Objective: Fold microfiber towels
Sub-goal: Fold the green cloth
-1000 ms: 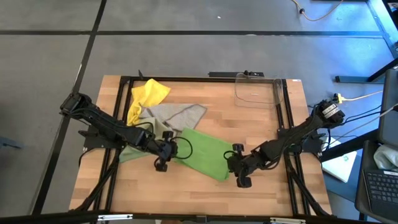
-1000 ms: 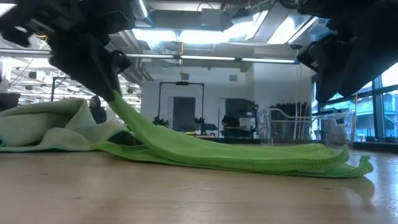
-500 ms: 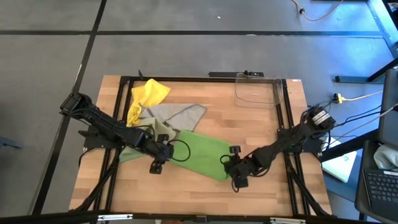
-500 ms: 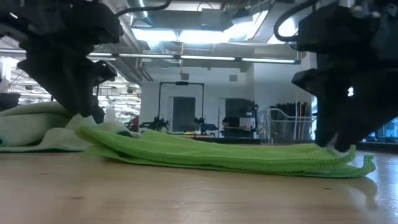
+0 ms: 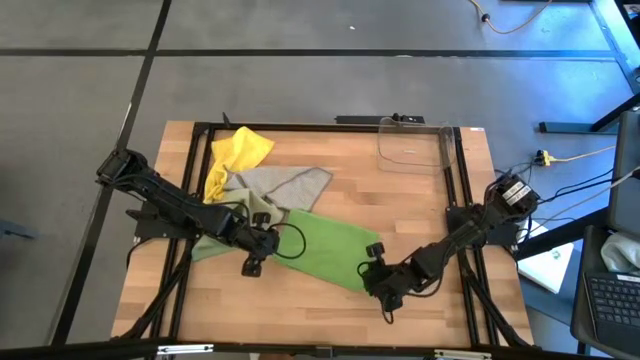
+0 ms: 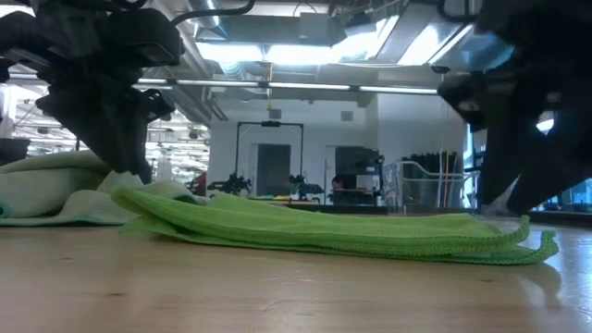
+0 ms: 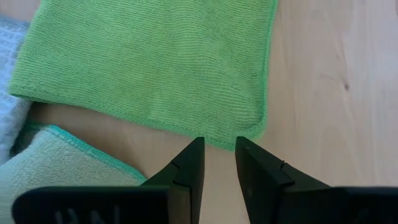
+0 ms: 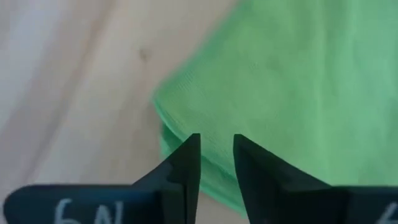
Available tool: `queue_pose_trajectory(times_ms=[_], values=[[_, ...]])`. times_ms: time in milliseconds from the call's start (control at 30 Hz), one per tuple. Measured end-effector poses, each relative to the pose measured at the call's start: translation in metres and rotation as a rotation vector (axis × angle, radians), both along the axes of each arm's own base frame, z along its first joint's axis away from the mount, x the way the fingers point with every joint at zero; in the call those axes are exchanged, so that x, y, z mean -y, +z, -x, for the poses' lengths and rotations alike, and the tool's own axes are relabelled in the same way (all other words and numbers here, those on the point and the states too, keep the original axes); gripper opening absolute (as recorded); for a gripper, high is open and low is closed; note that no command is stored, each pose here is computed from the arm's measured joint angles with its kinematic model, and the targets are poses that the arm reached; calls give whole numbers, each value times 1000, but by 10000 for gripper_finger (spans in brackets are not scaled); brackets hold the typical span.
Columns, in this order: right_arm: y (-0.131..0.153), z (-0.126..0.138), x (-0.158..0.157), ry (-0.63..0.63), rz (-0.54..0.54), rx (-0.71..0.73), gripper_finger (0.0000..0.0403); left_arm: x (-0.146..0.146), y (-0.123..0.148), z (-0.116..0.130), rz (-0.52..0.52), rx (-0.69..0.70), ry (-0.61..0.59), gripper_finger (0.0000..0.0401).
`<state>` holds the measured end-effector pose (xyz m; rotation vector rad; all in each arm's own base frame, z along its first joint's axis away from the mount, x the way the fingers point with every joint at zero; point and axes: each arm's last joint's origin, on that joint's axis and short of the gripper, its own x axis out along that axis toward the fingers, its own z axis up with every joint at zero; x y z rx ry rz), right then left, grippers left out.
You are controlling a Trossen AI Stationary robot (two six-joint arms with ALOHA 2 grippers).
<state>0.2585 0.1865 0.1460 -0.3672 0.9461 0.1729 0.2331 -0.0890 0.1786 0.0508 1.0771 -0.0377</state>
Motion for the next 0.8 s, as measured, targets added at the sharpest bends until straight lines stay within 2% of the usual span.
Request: queue_pose_trajectory(times_ms=[100, 267, 467, 633, 800], values=[[3, -1, -9, 46, -23, 54, 110, 0, 0, 0, -1, 1, 3, 83], [3, 3, -15, 61, -29, 61, 140, -1, 0, 0, -7, 8, 31, 83], [-16, -3, -18, 47, -3, 62, 162, -2, 1, -2, -33, 39, 86, 83], [-33, -7, -21, 40, 37, 69, 147, 0, 1, -1, -26, 39, 92, 83], [-31, -4, -21, 20, 89, 87, 101, 1, 1, 0, -33, 33, 80, 83]])
